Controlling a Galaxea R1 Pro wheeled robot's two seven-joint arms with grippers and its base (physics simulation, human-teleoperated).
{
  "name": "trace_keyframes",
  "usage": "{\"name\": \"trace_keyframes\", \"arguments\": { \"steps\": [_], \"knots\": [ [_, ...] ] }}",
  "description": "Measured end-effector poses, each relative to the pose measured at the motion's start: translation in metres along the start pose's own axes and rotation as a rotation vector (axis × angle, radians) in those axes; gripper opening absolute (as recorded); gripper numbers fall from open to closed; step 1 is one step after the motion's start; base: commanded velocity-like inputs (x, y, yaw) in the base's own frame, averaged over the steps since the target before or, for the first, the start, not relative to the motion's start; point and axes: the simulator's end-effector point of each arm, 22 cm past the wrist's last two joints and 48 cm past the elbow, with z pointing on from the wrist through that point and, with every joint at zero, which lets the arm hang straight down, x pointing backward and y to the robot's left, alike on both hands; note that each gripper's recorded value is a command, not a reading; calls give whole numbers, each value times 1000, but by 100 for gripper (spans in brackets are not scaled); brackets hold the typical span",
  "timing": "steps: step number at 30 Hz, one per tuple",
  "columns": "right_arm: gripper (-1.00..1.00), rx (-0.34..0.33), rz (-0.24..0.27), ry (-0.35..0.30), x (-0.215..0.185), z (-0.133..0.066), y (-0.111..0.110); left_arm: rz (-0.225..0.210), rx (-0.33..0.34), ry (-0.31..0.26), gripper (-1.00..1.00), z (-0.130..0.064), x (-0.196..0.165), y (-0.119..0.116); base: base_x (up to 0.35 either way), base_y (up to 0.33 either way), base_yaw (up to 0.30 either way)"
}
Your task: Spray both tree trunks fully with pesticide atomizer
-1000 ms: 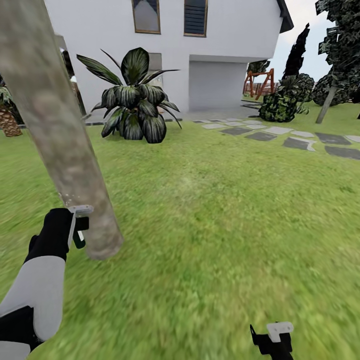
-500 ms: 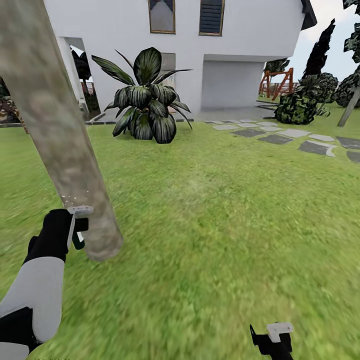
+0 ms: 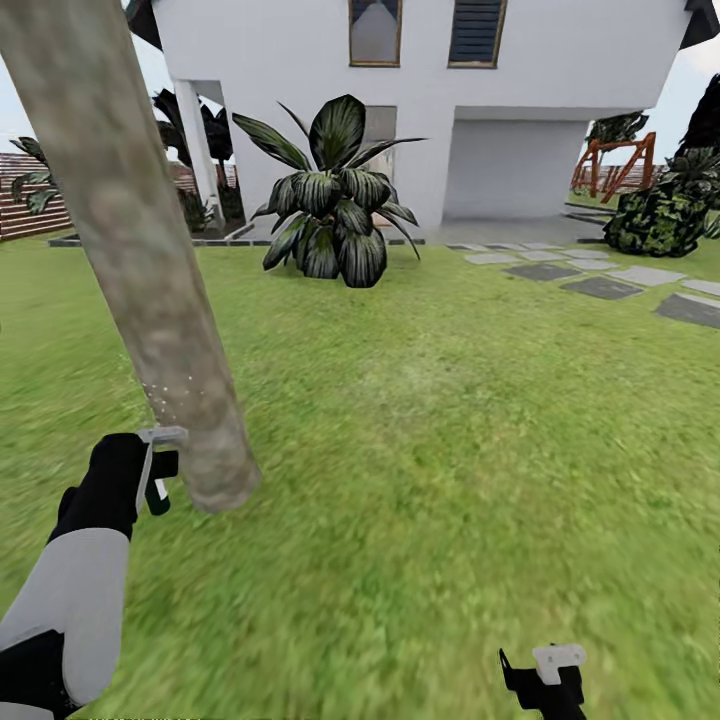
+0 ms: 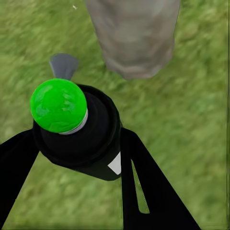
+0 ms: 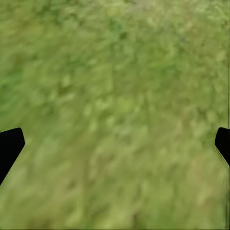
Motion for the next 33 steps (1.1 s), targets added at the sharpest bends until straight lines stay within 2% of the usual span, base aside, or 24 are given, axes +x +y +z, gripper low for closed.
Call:
{"name": "trace_keyframes", "arguments": {
  "steps": [11, 15, 17, 21, 28, 33],
  "knots": [
    [100, 3, 0, -2, 0, 0, -1, 1, -6, 2, -100, 0, 1, 3, 67, -274, 2],
    [100, 1, -1, -1, 0, 0, -1, 12, -27, 41, -100, 10, 32, 16, 140, -274, 5],
    [100, 1, 0, 0, 0, 0, -1, 21, -28, 67, -100, 16, 53, 16, 140, -274, 189],
    [100, 1, 0, 0, 0, 0, 0, 32, -22, 51, -100, 18, 55, 11, 160, -260, 262],
    [100, 0, 0, 0, 0, 0, 0, 2, -42, 40, -100, 17, 51, 29, 295, -77, 276],
    [100, 0, 0, 0, 0, 0, 0, 0, -23, 53, -100, 19, 57, 19, 259, -106, 236]
  ]
}}
